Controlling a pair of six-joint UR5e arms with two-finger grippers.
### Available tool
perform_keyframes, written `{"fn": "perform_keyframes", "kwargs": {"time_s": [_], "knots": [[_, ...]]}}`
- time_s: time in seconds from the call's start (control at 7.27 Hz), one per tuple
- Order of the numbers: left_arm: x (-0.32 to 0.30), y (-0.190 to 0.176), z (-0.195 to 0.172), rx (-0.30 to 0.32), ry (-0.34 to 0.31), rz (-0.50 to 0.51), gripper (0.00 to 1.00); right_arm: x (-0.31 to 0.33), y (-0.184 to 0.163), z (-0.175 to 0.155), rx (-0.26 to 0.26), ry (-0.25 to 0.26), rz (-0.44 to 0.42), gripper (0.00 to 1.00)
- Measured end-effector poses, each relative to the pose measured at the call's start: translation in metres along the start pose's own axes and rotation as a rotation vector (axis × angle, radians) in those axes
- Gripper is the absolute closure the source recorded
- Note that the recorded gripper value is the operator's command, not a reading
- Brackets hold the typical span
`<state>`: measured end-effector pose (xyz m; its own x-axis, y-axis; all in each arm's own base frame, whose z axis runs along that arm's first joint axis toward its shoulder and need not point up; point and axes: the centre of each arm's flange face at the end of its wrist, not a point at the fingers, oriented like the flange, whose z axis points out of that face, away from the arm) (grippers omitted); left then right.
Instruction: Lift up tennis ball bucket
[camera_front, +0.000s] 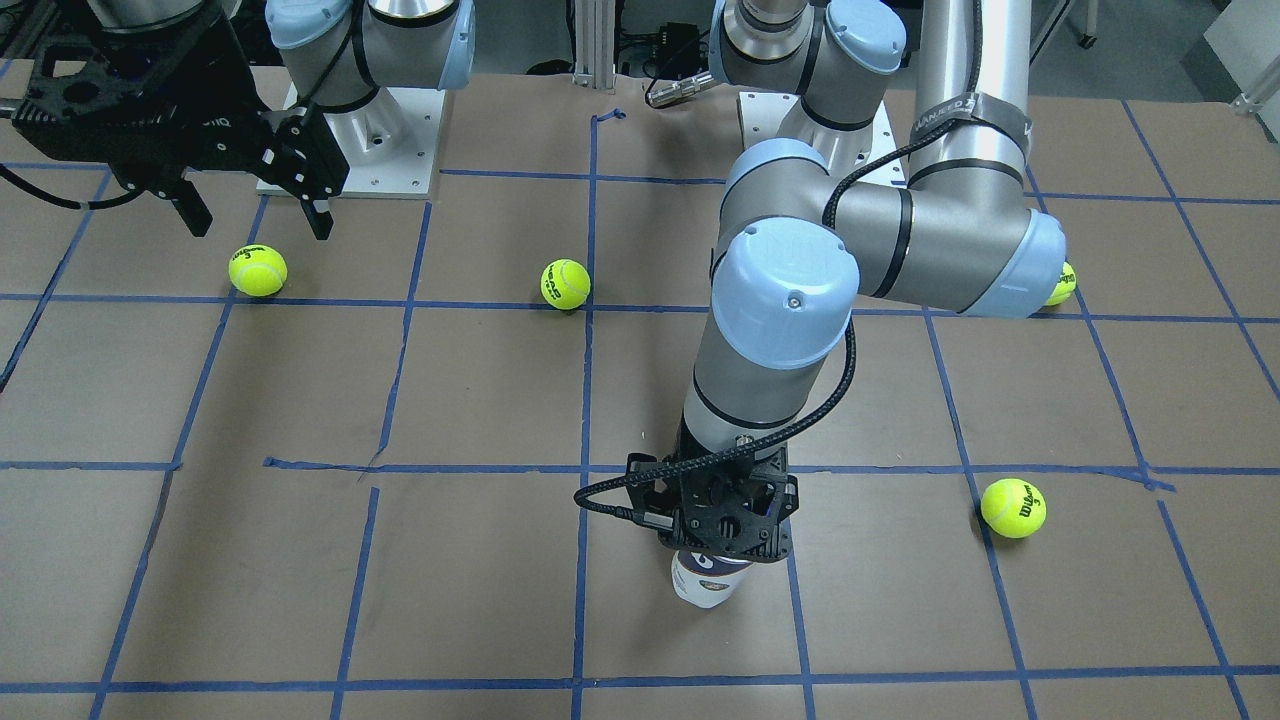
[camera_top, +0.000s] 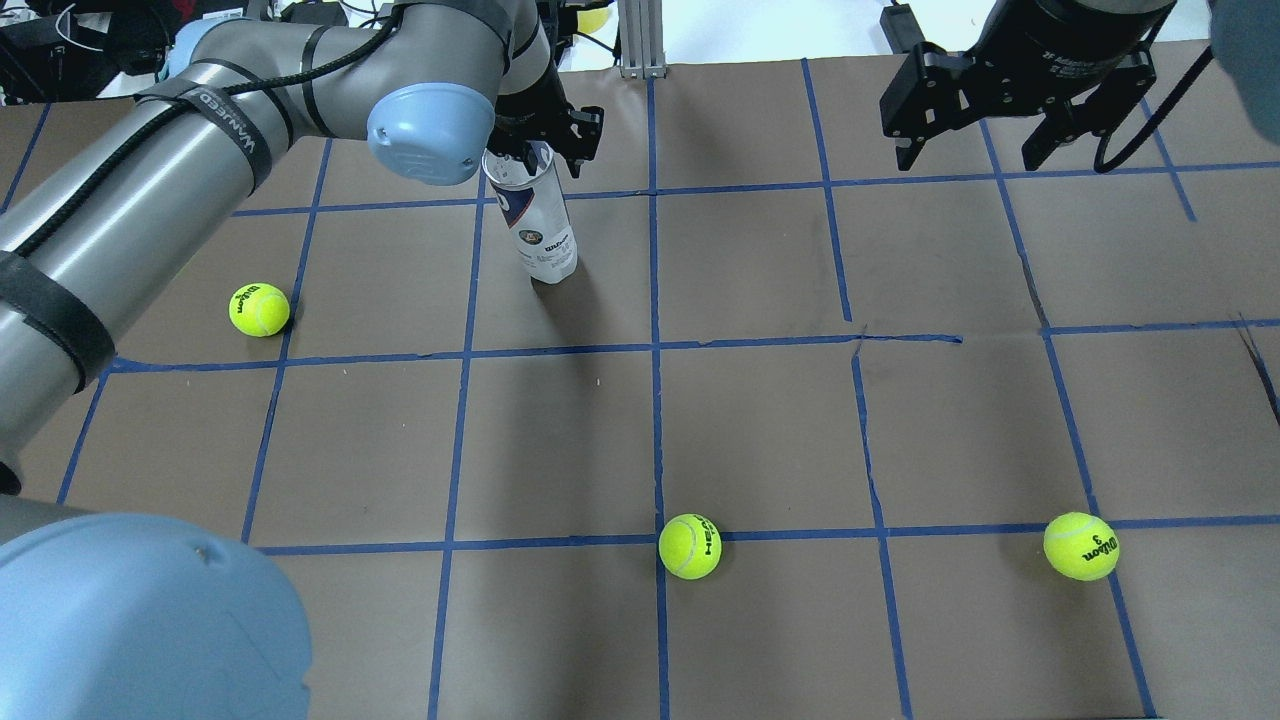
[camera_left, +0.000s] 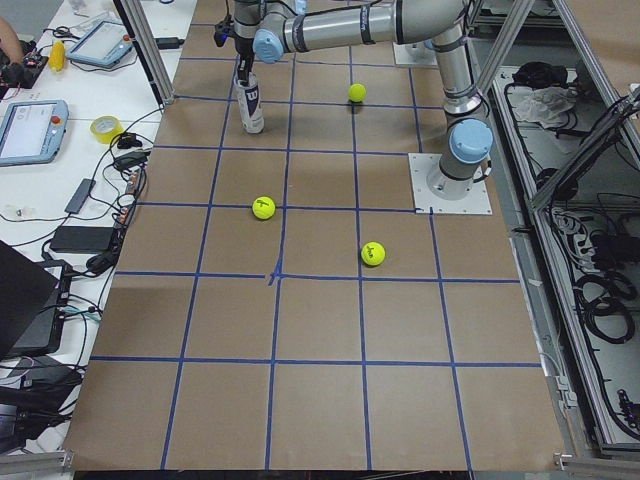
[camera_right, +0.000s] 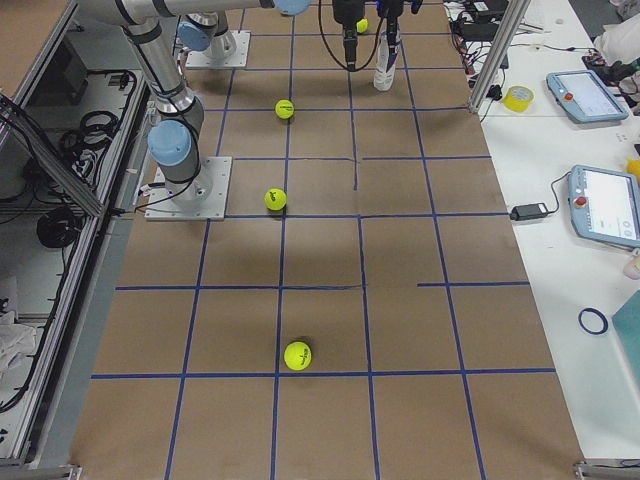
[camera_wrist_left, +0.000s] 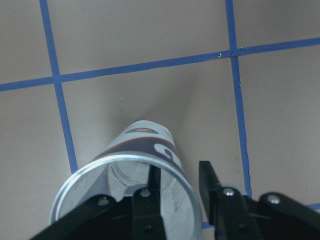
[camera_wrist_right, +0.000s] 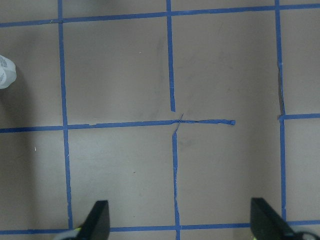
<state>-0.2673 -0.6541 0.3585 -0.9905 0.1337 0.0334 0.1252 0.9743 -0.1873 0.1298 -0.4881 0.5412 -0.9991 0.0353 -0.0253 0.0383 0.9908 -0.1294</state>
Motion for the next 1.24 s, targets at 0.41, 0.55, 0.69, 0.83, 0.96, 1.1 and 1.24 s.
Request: {"fn": "perform_keyframes", "kwargs": {"time_s": [0.41,0.55,0.69,0.83,0.96,1.1,1.24], "knots": [[0.0,0.009,-0.071,-0.036,-0.024,-0.003,0.0,0.001,0.001,0.001,-0.003,0.003,-0.001,0.0],[-0.006,0.013,-0.103,-0.052,-0.069,-0.005,0.0,0.001,0.001,0.0,-0.002,0.003,-0.001,0.0],[-0.017,0.019,-0.129,-0.066,-0.106,-0.011,0.0,0.001,0.001,0.0,-0.001,0.002,-0.002,0.0],[-0.036,0.029,-0.15,-0.09,-0.127,-0.034,0.0,0.001,0.002,-0.001,0.001,0.001,-0.002,0.0],[-0.064,0.04,-0.169,-0.117,-0.136,-0.078,0.0,0.0,0.003,-0.002,0.004,0.001,-0.002,0.0],[-0.092,0.051,-0.181,-0.135,-0.133,-0.125,0.0,0.0,0.003,-0.003,0.004,0.001,-0.003,0.0],[-0.11,0.068,-0.189,-0.149,-0.126,-0.161,0.0,0.0,0.003,-0.003,0.004,0.001,-0.002,0.0]]}}
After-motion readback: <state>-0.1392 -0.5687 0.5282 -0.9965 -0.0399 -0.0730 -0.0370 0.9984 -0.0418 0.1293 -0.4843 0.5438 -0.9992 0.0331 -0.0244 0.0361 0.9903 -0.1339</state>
